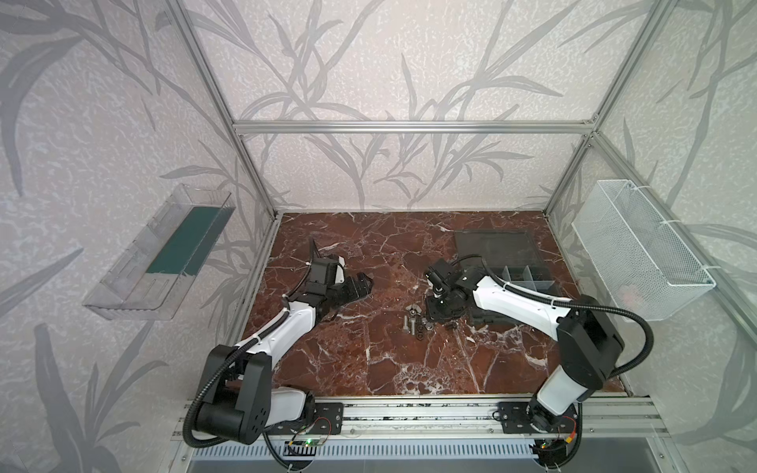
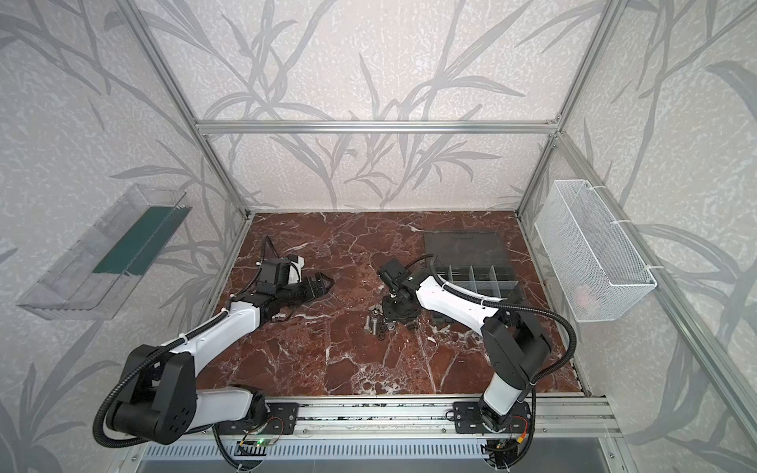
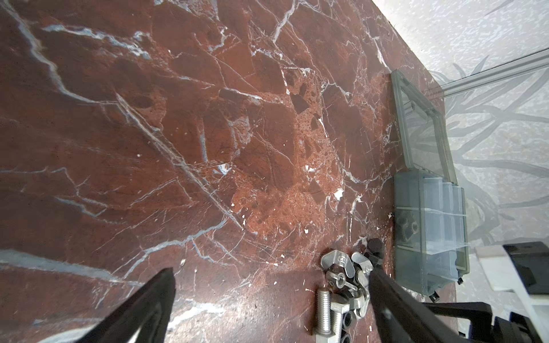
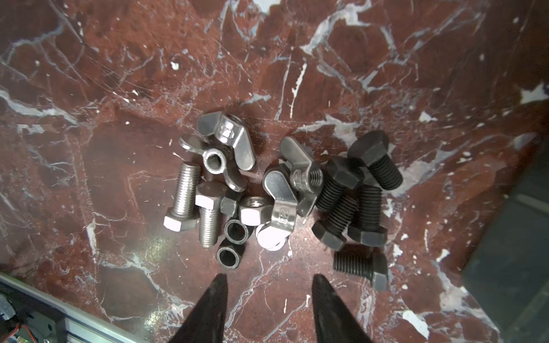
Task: Sort the screws and nuts into containers
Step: Pick up the nut from the center of the table.
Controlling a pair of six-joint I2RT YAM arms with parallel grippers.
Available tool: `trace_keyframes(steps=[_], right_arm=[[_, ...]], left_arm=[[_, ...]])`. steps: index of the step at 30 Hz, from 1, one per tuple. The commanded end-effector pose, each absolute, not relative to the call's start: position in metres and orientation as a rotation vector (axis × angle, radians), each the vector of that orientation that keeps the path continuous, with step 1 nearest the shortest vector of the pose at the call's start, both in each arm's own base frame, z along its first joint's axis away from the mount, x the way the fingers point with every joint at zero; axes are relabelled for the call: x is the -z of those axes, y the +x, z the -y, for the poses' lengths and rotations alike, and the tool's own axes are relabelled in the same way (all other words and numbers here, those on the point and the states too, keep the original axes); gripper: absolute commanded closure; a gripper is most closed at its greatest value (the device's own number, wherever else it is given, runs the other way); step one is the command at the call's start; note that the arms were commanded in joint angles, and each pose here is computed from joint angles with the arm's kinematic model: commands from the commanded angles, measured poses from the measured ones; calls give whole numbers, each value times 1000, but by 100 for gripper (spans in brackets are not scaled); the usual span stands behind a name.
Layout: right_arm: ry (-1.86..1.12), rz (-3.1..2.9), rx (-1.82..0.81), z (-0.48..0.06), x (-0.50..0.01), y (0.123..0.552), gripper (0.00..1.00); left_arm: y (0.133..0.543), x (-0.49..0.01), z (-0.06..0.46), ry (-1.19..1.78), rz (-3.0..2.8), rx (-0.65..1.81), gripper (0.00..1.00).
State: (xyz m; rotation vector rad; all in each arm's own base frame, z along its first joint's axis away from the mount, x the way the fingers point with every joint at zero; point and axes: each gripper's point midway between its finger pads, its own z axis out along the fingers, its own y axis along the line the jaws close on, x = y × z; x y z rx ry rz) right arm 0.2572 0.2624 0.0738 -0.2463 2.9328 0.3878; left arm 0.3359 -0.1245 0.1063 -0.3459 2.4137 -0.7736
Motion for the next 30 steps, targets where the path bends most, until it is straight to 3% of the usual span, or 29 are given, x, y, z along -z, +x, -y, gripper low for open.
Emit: trace_keyframes(steps=[1, 23, 30], right_arm=[[-213, -2937, -376, -263, -70, 257, 53], [-275, -3017, -286, -271, -28, 265, 60], [-296, -3021, -236, -268, -24, 268, 68]], left_arm=[[334, -108, 123, -344, -2406, 771, 1], [332, -104, 119, -345, -2426, 733, 1], [331, -103, 118, -345, -2428, 728, 1]])
